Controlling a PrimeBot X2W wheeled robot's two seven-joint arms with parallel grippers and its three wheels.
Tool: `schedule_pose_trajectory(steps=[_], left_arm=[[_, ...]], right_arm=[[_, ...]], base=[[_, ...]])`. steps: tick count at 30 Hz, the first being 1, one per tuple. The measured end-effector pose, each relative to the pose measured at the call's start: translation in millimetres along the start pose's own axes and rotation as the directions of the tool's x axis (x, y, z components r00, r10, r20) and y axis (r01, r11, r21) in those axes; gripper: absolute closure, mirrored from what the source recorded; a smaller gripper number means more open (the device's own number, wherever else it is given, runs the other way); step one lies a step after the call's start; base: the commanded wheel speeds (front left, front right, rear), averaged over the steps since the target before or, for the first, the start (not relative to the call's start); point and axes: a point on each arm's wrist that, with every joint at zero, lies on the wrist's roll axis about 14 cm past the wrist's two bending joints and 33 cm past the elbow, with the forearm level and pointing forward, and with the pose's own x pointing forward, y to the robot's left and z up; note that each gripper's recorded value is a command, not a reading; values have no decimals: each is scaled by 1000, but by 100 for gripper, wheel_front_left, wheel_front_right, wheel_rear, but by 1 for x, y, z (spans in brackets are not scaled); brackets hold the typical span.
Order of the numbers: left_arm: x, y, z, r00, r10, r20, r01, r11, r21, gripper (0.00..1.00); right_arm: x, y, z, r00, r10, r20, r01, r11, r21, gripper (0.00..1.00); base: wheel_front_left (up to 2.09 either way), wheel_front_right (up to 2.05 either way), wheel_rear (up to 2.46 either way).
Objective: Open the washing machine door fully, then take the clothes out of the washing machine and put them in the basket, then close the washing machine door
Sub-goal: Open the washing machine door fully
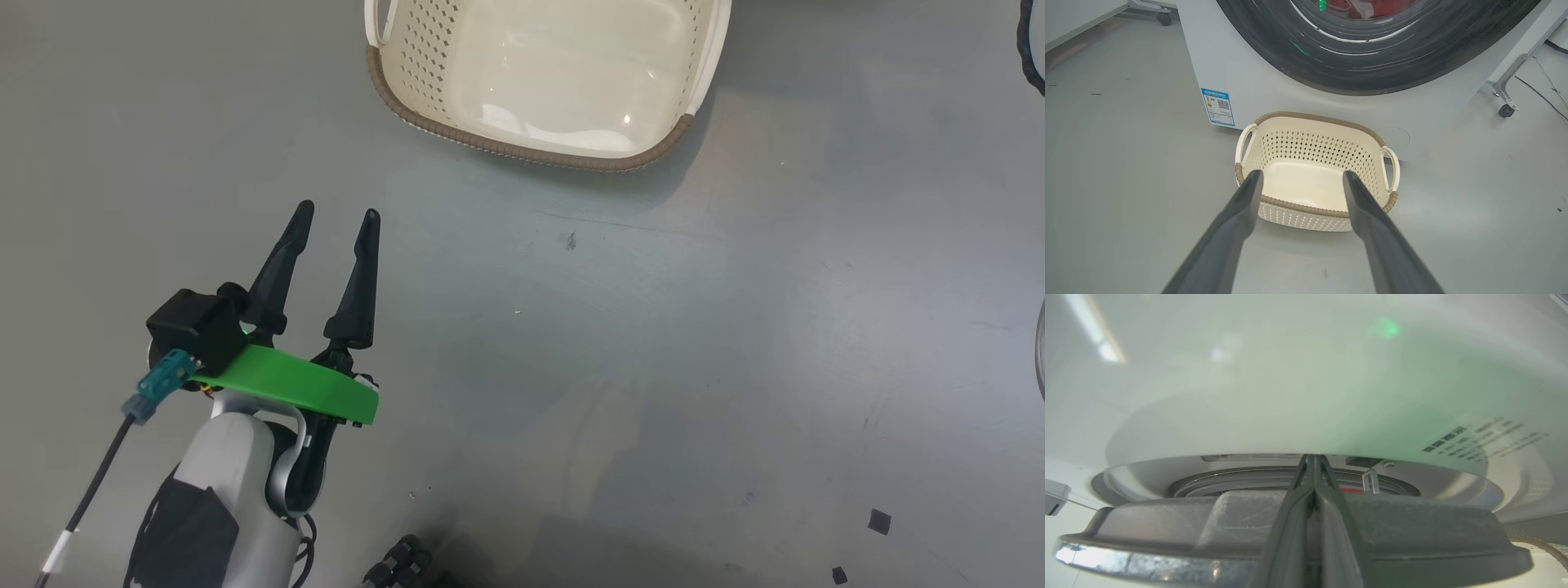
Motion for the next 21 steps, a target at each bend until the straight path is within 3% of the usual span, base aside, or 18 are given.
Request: schedule_pose_trajectory(steps=[21], left_arm=[[6, -4, 22, 998, -15, 58, 15, 1000, -4, 0]], right_arm=[[-8, -2, -13, 996, -26, -86, 31, 998, 59, 100]], base=[[0, 0, 0]])
